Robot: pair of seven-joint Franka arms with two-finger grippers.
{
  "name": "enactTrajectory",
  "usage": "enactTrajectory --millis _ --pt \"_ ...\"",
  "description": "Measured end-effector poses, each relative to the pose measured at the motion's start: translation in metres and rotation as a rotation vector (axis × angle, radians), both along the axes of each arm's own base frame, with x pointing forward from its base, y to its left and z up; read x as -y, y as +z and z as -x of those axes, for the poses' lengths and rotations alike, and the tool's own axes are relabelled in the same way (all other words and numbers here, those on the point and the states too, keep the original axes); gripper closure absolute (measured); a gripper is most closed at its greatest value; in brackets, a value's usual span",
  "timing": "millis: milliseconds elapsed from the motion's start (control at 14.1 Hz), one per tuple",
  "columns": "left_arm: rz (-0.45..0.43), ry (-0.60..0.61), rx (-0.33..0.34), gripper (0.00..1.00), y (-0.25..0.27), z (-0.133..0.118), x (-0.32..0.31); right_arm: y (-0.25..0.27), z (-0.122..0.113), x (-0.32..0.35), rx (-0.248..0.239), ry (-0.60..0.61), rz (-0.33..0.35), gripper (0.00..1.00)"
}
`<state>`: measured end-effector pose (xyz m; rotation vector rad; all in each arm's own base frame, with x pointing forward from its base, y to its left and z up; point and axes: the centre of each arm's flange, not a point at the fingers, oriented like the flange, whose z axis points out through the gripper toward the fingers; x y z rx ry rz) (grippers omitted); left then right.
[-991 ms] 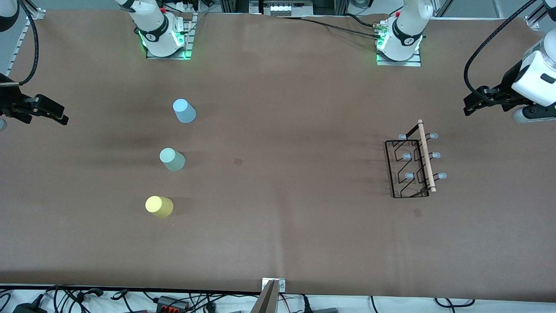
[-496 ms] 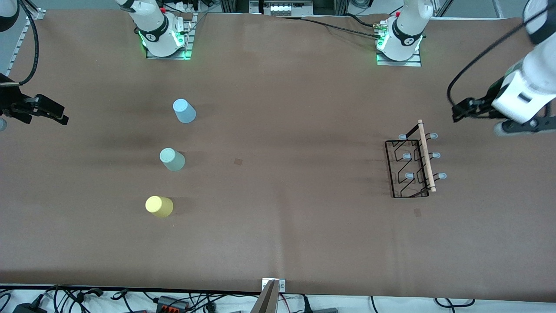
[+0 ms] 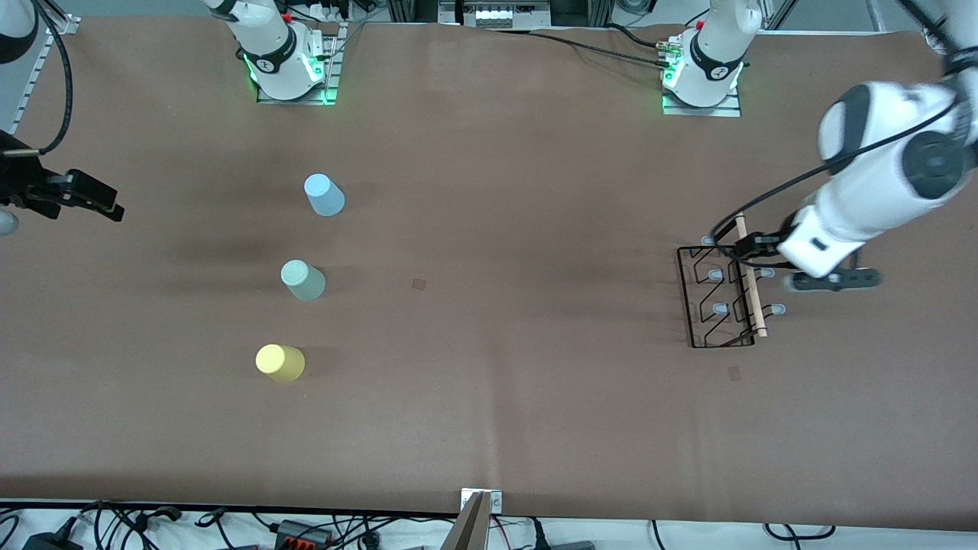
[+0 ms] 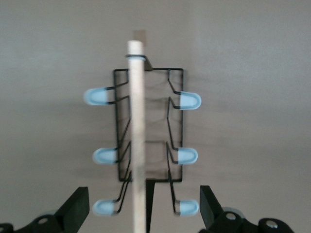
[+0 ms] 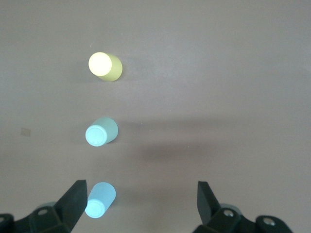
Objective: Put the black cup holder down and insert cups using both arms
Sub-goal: 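Grasp the cup holder with the left gripper while the right gripper reaches the teal cup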
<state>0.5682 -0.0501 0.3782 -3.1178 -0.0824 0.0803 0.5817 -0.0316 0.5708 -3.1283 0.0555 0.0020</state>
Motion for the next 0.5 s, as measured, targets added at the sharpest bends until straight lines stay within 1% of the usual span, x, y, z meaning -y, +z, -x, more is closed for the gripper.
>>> enactTrajectory --millis 142,283,354,425,496 --pt "0.006 -0.005 0.035 0.0 -0.025 0.011 0.001 -0.014 -0.005 -0.009 -0.027 0.015 -0.001 0.0" --pt "0.01 -0.007 0.066 0.0 -0.041 0.018 0.001 -0.037 -0.013 -0.025 -0.067 0.043 -0.001 0.0" --pt "0.011 -0.007 0.07 0.07 -0.046 0.021 0.001 -0.055 -0.019 -0.036 -0.092 0.061 0.0 0.0" --pt "0.011 -0.008 0.071 0.17 -0.048 0.022 0.001 -0.074 -0.027 -0.047 -0.102 0.077 0.002 0.0" --pt "0.011 -0.007 0.072 0.27 -0.048 0.023 0.001 -0.096 -0.038 -0.059 -0.1 0.096 0.004 0.0"
